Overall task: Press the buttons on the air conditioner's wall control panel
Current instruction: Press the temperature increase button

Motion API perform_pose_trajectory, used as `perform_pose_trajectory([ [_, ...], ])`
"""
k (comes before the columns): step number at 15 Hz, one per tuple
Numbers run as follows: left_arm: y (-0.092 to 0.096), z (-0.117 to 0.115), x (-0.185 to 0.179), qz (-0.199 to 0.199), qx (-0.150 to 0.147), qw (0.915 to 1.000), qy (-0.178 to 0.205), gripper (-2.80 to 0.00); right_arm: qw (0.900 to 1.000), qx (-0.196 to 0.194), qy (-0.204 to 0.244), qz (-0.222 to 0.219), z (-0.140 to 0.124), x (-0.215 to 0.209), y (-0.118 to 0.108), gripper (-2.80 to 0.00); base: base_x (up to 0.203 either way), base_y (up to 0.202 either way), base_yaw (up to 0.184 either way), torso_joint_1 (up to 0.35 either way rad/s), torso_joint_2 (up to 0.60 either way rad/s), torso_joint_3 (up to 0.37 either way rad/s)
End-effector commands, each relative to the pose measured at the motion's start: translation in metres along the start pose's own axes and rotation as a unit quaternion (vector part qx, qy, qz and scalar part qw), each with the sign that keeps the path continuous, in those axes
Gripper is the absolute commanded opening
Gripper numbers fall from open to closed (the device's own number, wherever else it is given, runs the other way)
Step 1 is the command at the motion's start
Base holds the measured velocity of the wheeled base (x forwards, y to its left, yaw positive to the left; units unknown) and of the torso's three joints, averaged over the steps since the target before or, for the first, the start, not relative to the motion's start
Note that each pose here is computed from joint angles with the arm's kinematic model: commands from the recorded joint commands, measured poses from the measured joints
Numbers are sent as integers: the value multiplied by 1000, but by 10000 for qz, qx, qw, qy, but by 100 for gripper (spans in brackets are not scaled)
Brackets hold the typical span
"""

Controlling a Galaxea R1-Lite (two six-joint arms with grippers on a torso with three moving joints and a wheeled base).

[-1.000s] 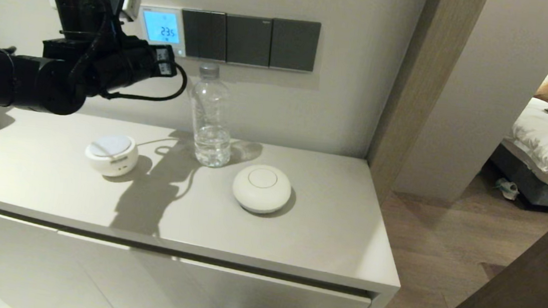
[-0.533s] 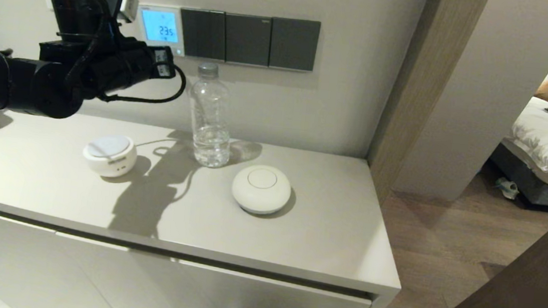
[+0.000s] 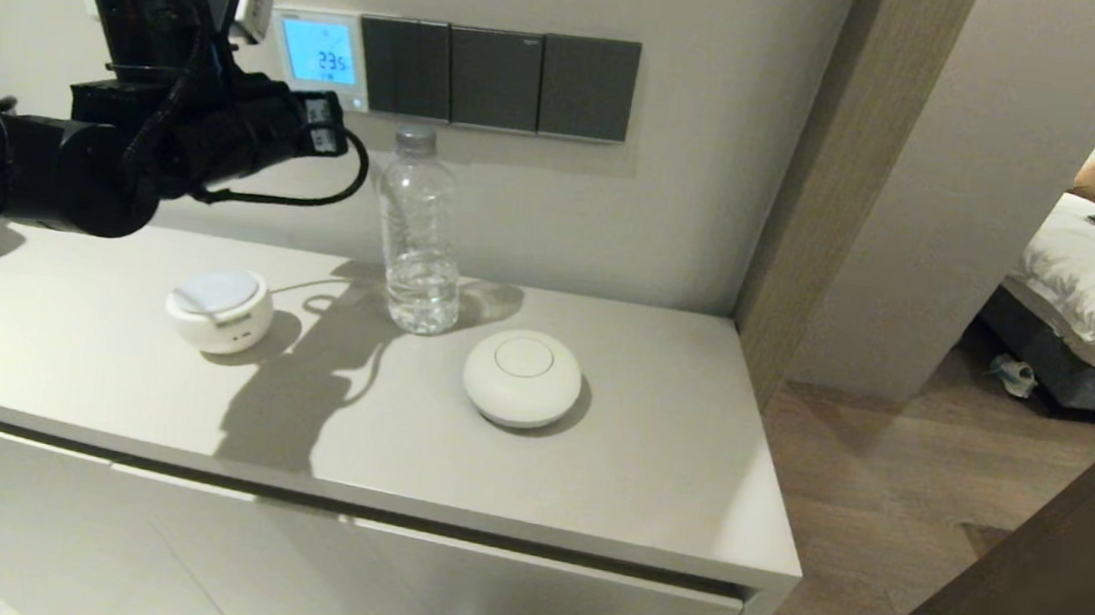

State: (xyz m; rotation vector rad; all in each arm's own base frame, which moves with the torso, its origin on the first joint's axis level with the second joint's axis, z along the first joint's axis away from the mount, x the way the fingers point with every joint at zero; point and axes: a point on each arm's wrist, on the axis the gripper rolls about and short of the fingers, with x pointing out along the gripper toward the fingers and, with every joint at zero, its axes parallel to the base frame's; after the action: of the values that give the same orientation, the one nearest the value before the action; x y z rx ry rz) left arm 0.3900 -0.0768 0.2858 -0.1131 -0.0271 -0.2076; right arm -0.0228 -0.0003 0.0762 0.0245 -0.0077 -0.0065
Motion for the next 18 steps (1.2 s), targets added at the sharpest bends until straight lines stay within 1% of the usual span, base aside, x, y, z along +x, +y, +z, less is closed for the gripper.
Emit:
perform_pose_trajectory([
  [1, 0, -1, 3, -1, -2, 10000, -14, -280, 10000, 0, 15, 2, -1, 0, 0, -280, 0, 0, 0, 0, 0, 0],
  [7, 2, -9, 14, 11, -3, 10000, 45, -280, 10000, 0, 15, 2, -1, 0, 0, -280, 0, 0, 0, 0, 0, 0],
  [12, 2, -4, 9, 15, -9, 10000, -9, -280, 10000, 0, 15, 2, -1, 0, 0, -280, 0, 0, 0, 0, 0, 0],
  [15, 0, 6, -4, 0, -16, 10000, -85, -280, 10000, 0, 15, 2, -1, 0, 0, -280, 0, 0, 0, 0, 0, 0],
  [18, -2, 24, -33, -15, -1, 9998, -223, -280, 10000, 0, 15, 2, -1, 0, 0, -280, 0, 0, 0, 0, 0, 0],
])
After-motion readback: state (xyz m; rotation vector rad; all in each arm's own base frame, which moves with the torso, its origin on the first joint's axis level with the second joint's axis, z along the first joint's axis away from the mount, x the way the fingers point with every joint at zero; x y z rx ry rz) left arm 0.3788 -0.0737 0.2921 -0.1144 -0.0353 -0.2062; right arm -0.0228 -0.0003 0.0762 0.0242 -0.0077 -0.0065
